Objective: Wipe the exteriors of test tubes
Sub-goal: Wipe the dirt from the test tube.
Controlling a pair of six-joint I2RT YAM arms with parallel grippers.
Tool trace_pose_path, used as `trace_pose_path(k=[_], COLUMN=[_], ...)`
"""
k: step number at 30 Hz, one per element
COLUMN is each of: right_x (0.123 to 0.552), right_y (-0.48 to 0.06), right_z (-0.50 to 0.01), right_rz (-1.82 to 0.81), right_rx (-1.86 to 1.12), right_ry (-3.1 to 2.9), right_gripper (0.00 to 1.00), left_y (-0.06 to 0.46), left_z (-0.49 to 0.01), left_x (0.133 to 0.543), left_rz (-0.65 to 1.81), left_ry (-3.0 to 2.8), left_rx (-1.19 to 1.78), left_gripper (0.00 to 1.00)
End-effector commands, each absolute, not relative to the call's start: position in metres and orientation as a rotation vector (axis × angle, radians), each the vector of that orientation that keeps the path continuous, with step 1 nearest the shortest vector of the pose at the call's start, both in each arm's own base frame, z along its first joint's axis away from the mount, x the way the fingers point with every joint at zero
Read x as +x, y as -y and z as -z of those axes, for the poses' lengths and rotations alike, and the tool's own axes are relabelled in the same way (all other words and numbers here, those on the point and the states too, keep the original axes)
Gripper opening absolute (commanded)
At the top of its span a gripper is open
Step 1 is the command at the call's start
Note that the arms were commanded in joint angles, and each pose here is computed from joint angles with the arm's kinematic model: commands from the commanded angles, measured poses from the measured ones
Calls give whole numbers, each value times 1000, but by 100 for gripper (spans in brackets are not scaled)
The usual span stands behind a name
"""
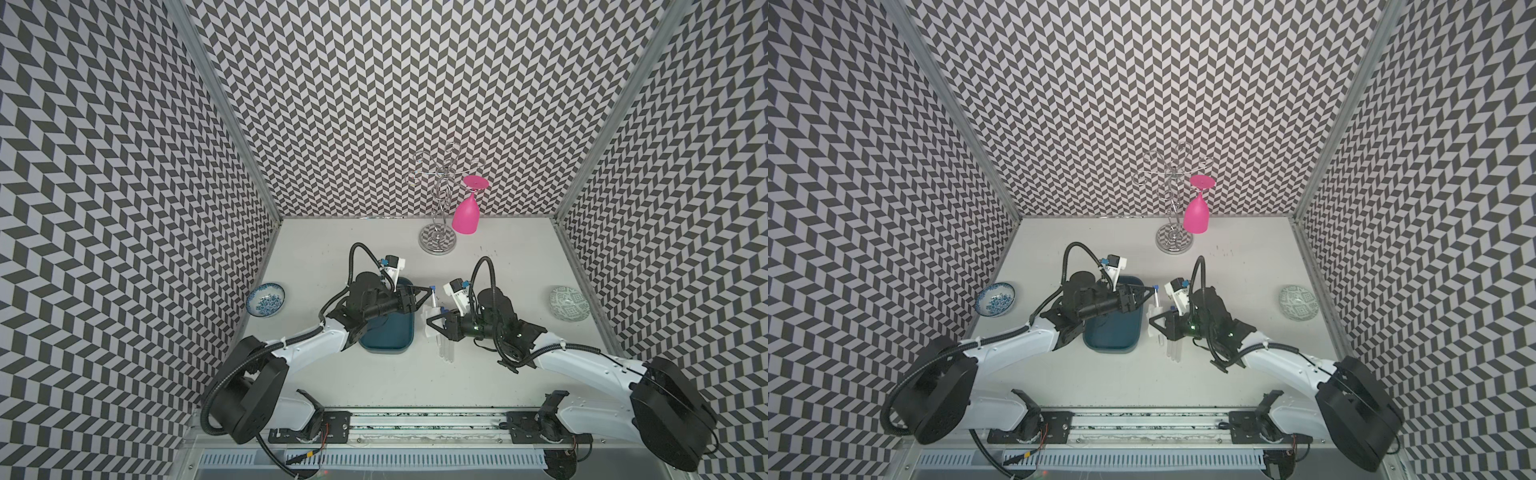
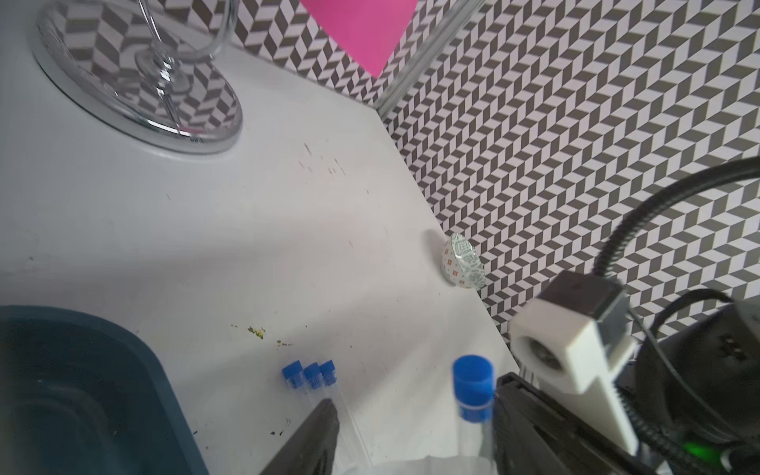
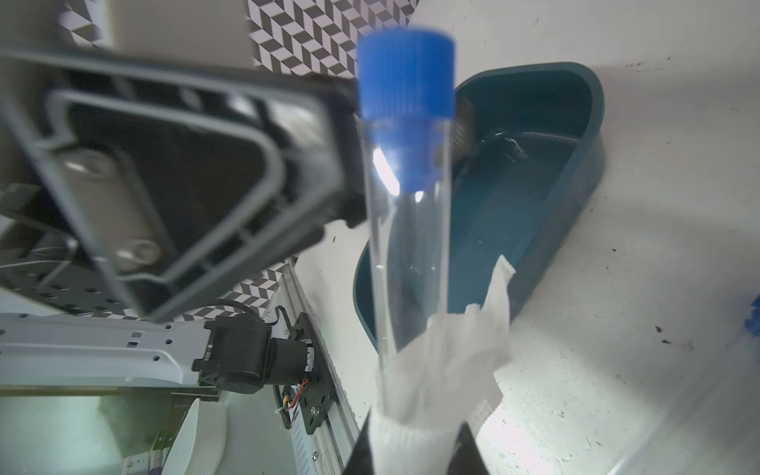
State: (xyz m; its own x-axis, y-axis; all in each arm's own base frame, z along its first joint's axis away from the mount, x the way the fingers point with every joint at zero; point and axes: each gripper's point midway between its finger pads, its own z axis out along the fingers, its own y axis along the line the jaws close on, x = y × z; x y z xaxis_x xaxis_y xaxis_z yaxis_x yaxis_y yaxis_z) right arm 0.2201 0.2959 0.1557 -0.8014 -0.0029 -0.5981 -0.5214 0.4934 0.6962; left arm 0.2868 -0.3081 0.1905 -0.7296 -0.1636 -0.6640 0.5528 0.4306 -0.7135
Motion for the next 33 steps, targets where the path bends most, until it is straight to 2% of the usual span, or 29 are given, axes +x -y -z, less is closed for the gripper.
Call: trace_pose_path(k=[1,8,13,27,33], right_x=[216,217,217,245,243], right_y=[-302,-302,-302,-313,-320], right_z=[-181,-180,-182,-210,-207], right_rz=[-1351,-1349,-1349,-1284,-1293], right_rx=[-458,-447,-443,-468,-539], right_ry=[-2098,-2102,-2095,-2019,-2034], right_gripper=[14,14,14,16,17], left_y=[325,341,344,338,333], left_z=[-210,-214,-213,-230,-234], left_x=[281,272,267,267,272], left_rz=[1417,1471,1500,1572,1566], left_ry=[-1916,-1888,-1884,-1833,-1821], left_rx=[406,449,434,328,316], left_gripper=[59,45,28,20,19])
